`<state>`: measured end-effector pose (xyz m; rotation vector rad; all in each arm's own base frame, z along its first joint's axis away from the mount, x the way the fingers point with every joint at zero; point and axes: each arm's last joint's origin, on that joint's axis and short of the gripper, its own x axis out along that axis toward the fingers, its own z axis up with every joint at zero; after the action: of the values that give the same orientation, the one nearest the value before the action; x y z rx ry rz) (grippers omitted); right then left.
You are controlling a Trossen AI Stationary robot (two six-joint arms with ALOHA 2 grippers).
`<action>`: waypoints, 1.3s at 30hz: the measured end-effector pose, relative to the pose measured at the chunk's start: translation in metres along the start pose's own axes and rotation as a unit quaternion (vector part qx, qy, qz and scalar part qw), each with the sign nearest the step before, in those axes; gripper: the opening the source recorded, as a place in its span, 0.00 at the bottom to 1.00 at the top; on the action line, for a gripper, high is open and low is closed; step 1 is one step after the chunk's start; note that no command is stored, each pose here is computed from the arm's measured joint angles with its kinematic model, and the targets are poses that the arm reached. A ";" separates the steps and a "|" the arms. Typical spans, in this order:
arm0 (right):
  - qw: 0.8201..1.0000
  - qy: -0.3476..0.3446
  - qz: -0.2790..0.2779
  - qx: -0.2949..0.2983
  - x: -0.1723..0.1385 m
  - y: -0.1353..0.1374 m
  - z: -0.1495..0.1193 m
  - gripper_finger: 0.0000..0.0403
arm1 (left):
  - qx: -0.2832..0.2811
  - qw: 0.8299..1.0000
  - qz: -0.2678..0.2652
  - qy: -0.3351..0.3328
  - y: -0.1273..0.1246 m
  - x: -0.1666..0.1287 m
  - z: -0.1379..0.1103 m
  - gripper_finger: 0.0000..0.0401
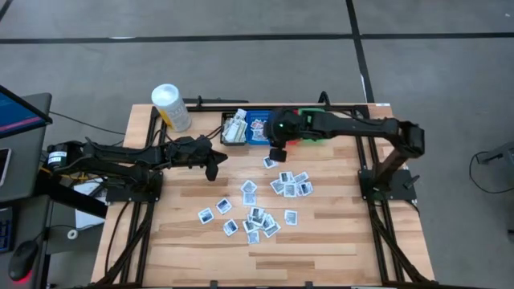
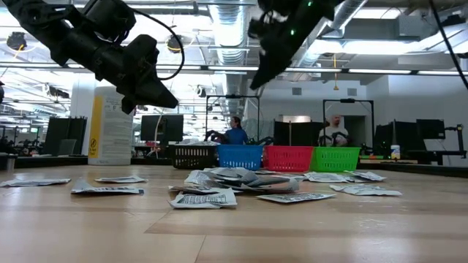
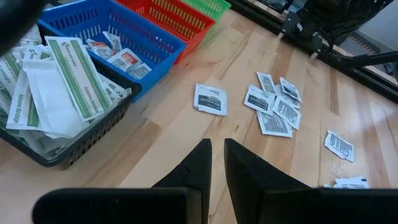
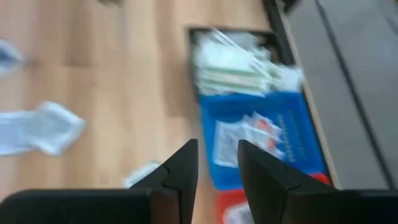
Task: Pick & Place First Aid Supplies
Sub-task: Put the gray towelette pack in the red bin
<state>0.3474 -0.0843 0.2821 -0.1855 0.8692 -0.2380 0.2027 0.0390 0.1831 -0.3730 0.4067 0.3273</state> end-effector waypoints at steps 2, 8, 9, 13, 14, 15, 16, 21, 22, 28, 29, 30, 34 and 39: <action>1.000 -0.010 0.022 0.004 -0.006 0.005 0.002 0.27 | 0.001 1.000 -0.003 0.000 -0.001 0.000 0.000 0.11; 0.998 -0.023 0.036 0.049 -0.003 0.019 -0.030 0.26 | 0.006 1.000 -0.018 -0.005 -0.007 -0.001 0.000 0.11; 0.997 -0.026 0.035 0.063 -0.001 0.022 -0.040 0.26 | 0.007 1.000 -0.021 -0.006 -0.008 -0.001 -0.001 0.11; 0.993 -0.049 0.033 0.106 0.012 0.034 -0.068 0.26 | 0.008 1.000 -0.026 -0.009 -0.010 -0.001 0.000 0.11; 0.992 -0.049 0.036 0.112 0.016 0.038 -0.073 0.27 | 0.006 1.000 -0.026 -0.010 -0.010 -0.001 0.000 0.11; 0.991 -0.048 0.039 0.119 0.020 0.042 -0.077 0.27 | 0.005 1.000 -0.025 -0.012 -0.010 -0.001 0.000 0.11; 0.990 -0.047 0.042 0.123 0.026 0.045 -0.079 0.27 | 0.004 1.000 -0.025 -0.013 -0.010 -0.001 0.001 0.11; 0.992 -0.019 0.067 0.102 0.052 0.071 -0.087 0.27 | 0.004 1.000 -0.025 -0.017 -0.010 -0.001 0.001 0.11; 0.993 -0.016 0.071 0.097 0.056 0.076 -0.088 0.27 | 0.004 1.000 -0.024 -0.017 -0.010 -0.001 0.001 0.11; 0.996 0.013 0.065 0.058 0.078 0.098 -0.098 0.27 | -0.001 0.999 -0.026 -0.023 -0.010 -0.001 0.002 0.11; 0.997 0.018 0.053 0.056 0.081 0.099 -0.100 0.27 | -0.002 0.999 -0.026 -0.023 -0.010 -0.001 0.002 0.11; 0.997 0.024 0.041 0.052 0.082 0.100 -0.101 0.27 | -0.002 0.999 -0.027 -0.023 -0.010 -0.001 0.002 0.11; 0.999 0.028 0.018 0.041 0.086 0.099 -0.102 0.27 | -0.003 0.999 -0.027 -0.025 -0.011 -0.001 0.003 0.11; 0.999 0.023 0.025 0.017 0.087 0.097 -0.101 0.27 | -0.003 0.999 -0.028 -0.026 -0.011 -0.001 0.003 0.11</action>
<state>0.3357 -0.0224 0.1300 -0.1262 0.9137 -0.2112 0.2069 0.0305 0.1891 -0.3796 0.3431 0.2835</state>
